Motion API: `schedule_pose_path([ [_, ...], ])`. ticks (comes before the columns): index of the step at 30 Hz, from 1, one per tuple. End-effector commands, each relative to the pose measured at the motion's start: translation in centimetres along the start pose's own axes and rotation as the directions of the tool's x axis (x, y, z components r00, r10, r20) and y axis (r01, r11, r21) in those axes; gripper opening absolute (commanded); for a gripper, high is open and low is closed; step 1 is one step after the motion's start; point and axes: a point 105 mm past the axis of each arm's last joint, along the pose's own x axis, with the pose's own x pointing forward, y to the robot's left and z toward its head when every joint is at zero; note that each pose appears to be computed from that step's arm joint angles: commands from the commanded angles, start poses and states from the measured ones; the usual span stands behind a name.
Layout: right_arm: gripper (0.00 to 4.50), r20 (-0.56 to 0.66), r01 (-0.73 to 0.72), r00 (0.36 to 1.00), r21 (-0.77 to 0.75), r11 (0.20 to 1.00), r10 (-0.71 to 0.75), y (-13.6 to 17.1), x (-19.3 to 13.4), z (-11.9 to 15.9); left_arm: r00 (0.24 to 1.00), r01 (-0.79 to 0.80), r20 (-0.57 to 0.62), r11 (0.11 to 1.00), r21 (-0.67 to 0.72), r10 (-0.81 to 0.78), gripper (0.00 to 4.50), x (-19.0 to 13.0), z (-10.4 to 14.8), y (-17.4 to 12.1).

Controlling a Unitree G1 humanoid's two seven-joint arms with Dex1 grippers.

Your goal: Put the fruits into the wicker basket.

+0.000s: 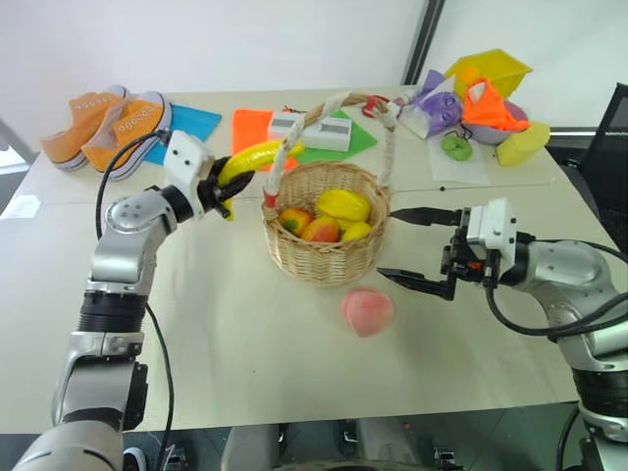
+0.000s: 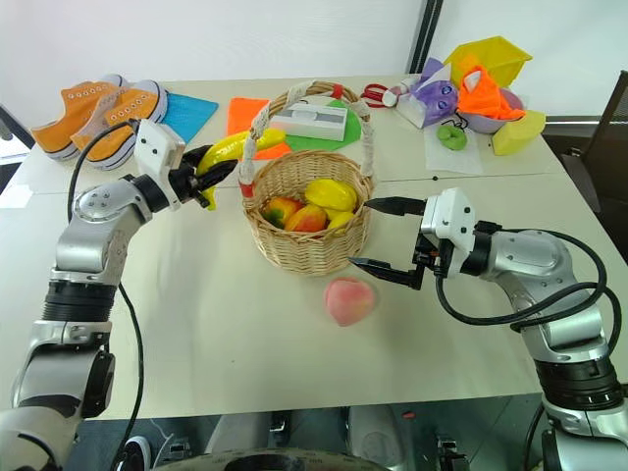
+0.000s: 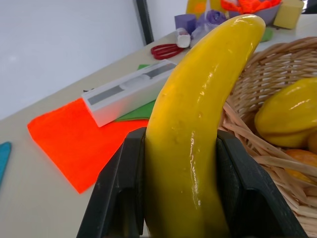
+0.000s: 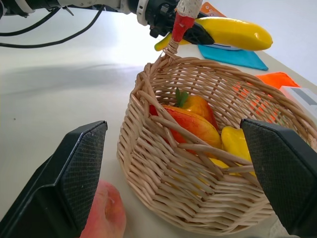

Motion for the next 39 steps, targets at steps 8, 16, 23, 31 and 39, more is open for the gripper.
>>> schedule_pose_path([
  [8, 4.50, 0.043, 0.004, 0.999, -0.045, 0.999, -0.002, -0.3, 0.8, 1.2, 0.962, 0.257, 0.026, 0.939, 0.230, -0.270, 1.28, 5.5, 3.7, -2.1],
  [16, 4.50, 0.037, 0.021, 0.999, -0.041, 0.999, -0.020, -0.2, 0.6, 1.1, 0.951, 0.294, 0.028, 0.929, 0.226, -0.308, 2.70, 7.2, 4.1, -2.9],
  [23, 4.50, 0.037, 0.020, 0.999, -0.035, 0.999, -0.018, -0.1, 0.7, 0.9, 0.931, 0.286, 0.176, 0.940, 0.188, -0.319, 4.46, 5.6, 5.8, -2.4],
  [31, 4.50, 0.042, -0.010, 0.999, -0.001, 1.000, 0.010, 0.1, 0.6, 1.0, 0.925, 0.233, 0.283, 0.966, 0.111, -0.255, 4.46, 0.9, 6.4, -1.2],
  [39, 4.50, -0.039, -0.211, 0.975, 0.164, 0.964, 0.220, 3.9, -0.2, -0.5, 0.946, 0.225, 0.247, 0.973, -0.044, -0.208, 4.46, -6.4, 4.0, -2.7],
])
